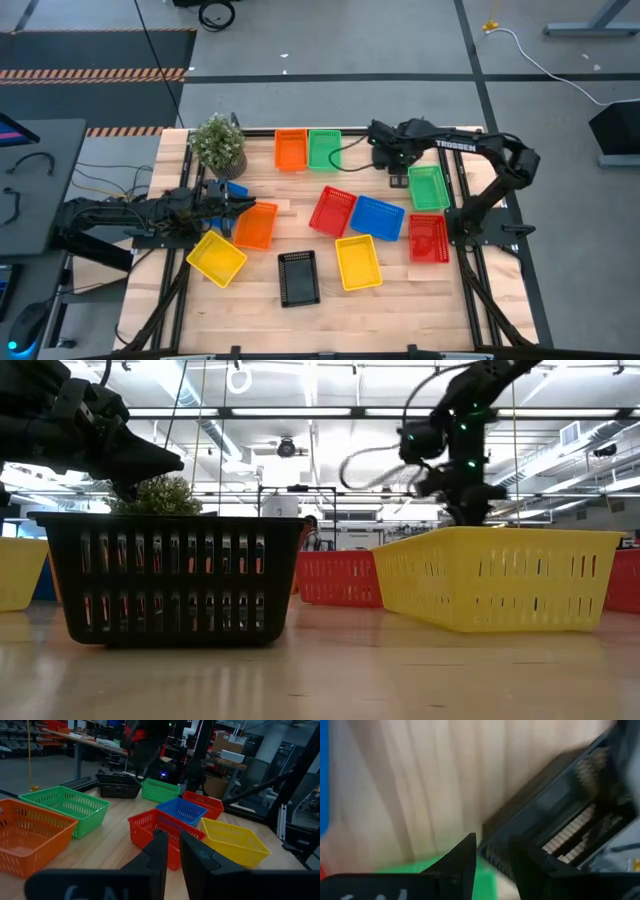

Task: Stack baskets by color
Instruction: Prepare the bins on the table

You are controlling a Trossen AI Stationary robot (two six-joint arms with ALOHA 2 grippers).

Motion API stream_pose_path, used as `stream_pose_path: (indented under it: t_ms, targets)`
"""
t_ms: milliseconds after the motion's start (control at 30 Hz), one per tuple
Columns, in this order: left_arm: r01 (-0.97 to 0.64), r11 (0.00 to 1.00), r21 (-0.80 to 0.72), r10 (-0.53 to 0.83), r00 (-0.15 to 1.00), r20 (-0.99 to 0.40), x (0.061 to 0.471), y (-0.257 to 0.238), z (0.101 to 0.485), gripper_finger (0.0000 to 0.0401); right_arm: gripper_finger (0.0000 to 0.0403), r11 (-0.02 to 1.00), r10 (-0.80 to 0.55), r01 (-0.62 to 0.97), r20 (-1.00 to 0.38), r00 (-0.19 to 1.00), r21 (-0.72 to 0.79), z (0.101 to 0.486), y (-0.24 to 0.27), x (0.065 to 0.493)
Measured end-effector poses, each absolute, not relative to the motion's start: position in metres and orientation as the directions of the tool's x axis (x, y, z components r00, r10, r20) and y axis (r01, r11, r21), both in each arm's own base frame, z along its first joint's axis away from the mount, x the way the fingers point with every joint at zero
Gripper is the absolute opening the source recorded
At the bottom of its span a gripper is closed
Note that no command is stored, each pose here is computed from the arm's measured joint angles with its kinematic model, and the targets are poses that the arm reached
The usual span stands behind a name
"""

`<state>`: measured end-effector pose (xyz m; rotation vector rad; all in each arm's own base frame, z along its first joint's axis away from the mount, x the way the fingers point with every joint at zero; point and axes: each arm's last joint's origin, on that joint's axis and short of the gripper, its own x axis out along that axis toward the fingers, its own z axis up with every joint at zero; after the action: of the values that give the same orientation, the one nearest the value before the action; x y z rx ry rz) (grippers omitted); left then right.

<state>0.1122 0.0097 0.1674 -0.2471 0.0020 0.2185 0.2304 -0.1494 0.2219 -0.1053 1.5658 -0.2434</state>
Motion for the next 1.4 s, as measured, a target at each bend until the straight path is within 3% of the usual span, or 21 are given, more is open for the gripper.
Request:
stream_pose_path:
  t_ms: [200,567,700,867,1000,1233,1400]
  targets:
    - [-0.215,0.949,-0.232,0.214,0.976,-0.029,0.112,0.01,0.167,0.0049,0.0128,0.971,-0.219,0.075,-0.971,-0.096,-0.226,0.204,-0.149,0.221]
    - [-0.215,0.949,-0.232,0.214,0.976,-0.029,0.112,0.01,0.167,0.0054,0.0179,0.951,-0.307,-0.009,-0.943,-0.126,-0.308,0.177,-0.149,0.213]
    - [-0.215,0.949,-0.232,0.215,0.976,-0.029,0.112,0.01,0.167,0.0049,0.0154,0.948,-0.318,-0.014,-0.941,-0.113,-0.318,0.171,-0.148,0.212]
    - [-0.215,0.948,-0.233,0.215,0.976,-0.028,0.112,0.01,0.167,0.0051,0.0082,0.948,-0.317,-0.015,-0.945,-0.082,-0.316,0.166,-0.148,0.212]
    - [-0.215,0.948,-0.233,0.215,0.976,-0.028,0.112,0.01,0.167,0.0054,0.0022,0.944,-0.329,0.038,-0.944,0.017,-0.328,0.175,-0.146,0.228]
    - [-0.22,0.947,-0.234,0.221,0.975,-0.02,0.112,0.01,0.168,0.0047,0.0032,0.905,-0.409,0.247,-0.868,0.283,-0.346,0.22,-0.132,0.277]
    - [-0.219,0.947,-0.237,0.222,0.975,-0.011,0.112,0.01,0.169,0.0047,0.0017,0.916,-0.308,0.366,-0.876,0.371,-0.168,0.235,-0.132,0.299]
